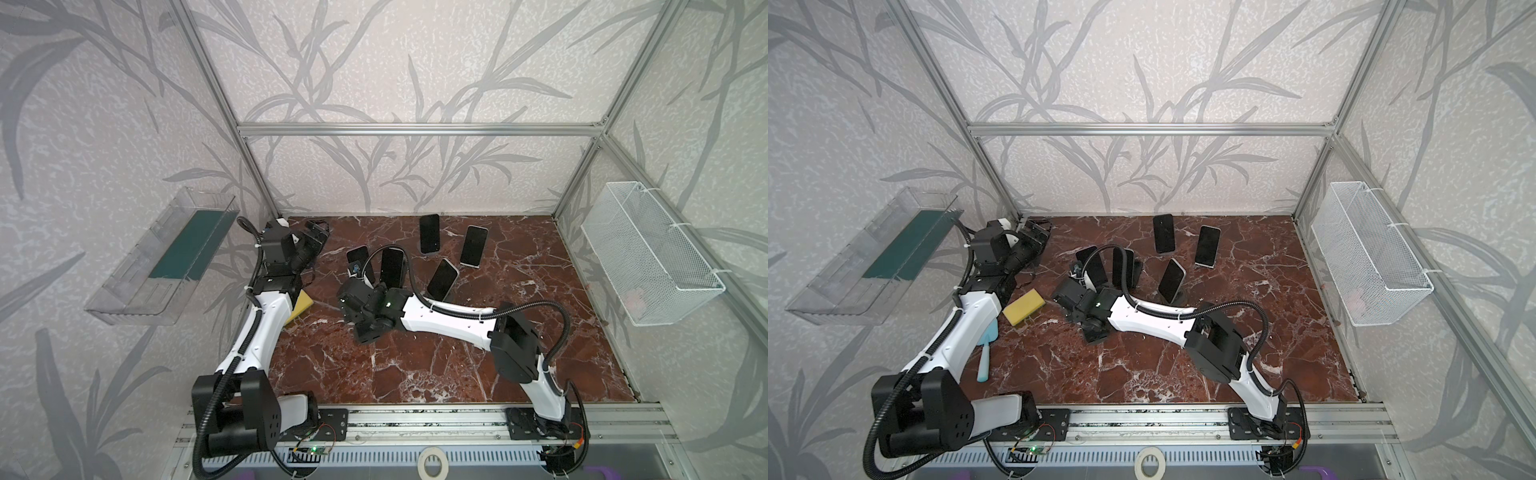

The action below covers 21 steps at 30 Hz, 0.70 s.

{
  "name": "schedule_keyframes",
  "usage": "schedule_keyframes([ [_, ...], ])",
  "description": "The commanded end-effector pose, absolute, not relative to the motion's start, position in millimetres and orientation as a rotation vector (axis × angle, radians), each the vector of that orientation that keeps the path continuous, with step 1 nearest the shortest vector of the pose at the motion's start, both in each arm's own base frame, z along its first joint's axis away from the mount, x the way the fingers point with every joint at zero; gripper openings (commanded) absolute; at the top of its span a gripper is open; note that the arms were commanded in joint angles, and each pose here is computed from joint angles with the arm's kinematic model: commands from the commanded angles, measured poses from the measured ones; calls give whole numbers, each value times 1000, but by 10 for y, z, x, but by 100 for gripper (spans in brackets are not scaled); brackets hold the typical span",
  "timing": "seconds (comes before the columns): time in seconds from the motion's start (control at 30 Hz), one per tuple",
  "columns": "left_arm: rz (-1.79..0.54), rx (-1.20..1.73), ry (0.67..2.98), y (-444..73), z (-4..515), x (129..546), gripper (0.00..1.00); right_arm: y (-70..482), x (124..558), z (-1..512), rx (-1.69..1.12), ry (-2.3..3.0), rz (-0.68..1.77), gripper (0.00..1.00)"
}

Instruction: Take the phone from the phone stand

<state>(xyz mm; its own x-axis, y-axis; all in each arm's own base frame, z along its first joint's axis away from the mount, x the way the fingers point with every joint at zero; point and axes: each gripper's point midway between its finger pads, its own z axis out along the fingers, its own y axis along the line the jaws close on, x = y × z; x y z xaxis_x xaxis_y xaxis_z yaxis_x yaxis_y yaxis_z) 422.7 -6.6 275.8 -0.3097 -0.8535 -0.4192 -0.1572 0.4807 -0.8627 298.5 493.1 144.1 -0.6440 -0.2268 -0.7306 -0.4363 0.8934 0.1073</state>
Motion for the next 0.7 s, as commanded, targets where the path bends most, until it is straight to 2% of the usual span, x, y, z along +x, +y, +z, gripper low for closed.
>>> schedule_keyframes([
  [0.0, -932, -862, 1746, -61, 2767, 4241, 90, 4910, 3033, 1388, -447, 2286, 342, 92],
  [0.67, -992, -900, 1731, -49, 2711, 4285, 87, 4863, 3062, 1253, -447, 2288, 297, 89],
])
